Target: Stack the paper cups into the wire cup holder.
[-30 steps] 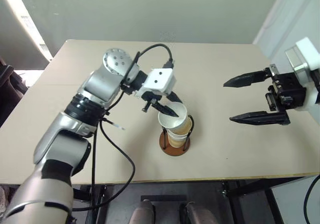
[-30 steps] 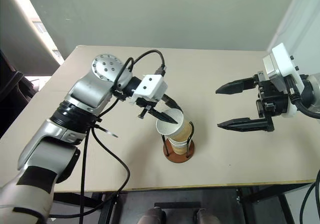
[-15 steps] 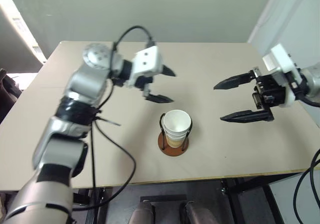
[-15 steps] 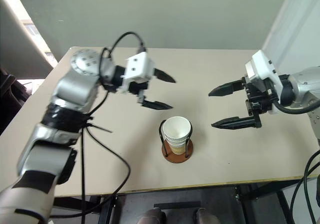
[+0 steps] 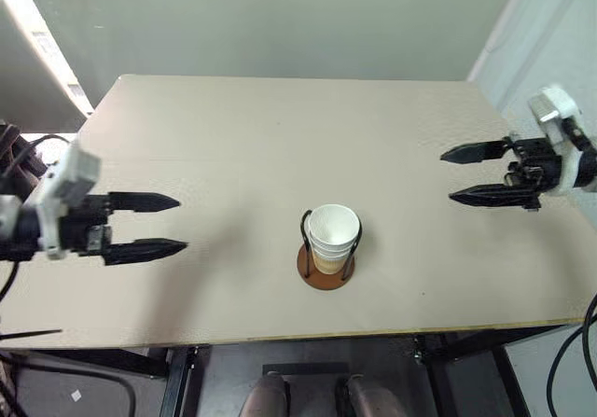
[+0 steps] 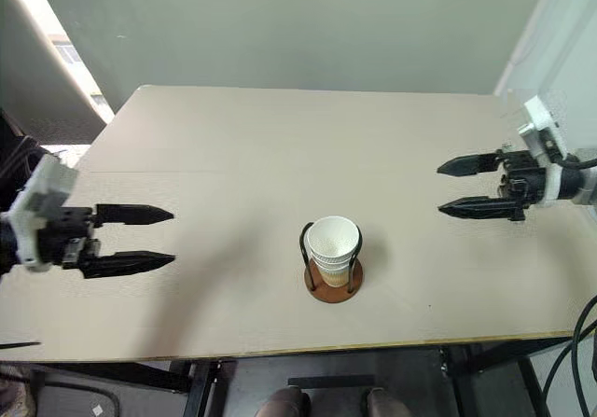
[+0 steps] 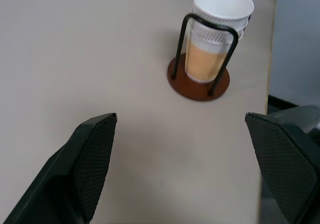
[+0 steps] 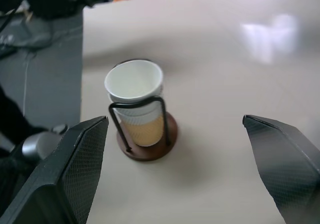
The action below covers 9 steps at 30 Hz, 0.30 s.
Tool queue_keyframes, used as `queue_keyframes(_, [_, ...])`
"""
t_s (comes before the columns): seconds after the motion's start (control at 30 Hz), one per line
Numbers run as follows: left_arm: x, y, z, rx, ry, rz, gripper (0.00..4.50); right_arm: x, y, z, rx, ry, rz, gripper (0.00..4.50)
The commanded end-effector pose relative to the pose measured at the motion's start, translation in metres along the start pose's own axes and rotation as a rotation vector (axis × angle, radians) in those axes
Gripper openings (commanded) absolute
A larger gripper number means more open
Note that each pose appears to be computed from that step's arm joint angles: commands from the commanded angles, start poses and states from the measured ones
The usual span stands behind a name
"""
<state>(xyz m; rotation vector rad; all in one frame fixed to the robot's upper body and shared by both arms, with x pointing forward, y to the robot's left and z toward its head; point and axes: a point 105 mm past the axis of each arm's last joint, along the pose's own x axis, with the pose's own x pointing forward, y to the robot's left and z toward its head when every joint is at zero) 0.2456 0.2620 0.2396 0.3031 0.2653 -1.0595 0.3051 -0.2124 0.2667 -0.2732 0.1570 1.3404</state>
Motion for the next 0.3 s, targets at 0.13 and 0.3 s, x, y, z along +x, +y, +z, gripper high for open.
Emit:
queue_keyframes(0.13, [-0.003, -0.007, 0.015, 0.059, -0.012, 0.011, 4.41, -0.004, 0.001, 0.016, -0.080, -0.030, 0.012, 4.50])
queue_keyframes(0.3, [-0.001, -0.005, 0.015, 0.056, -0.014, 0.017, 4.41, 0.001, 0.001, 0.015, -0.082, -0.026, 0.026, 4.50])
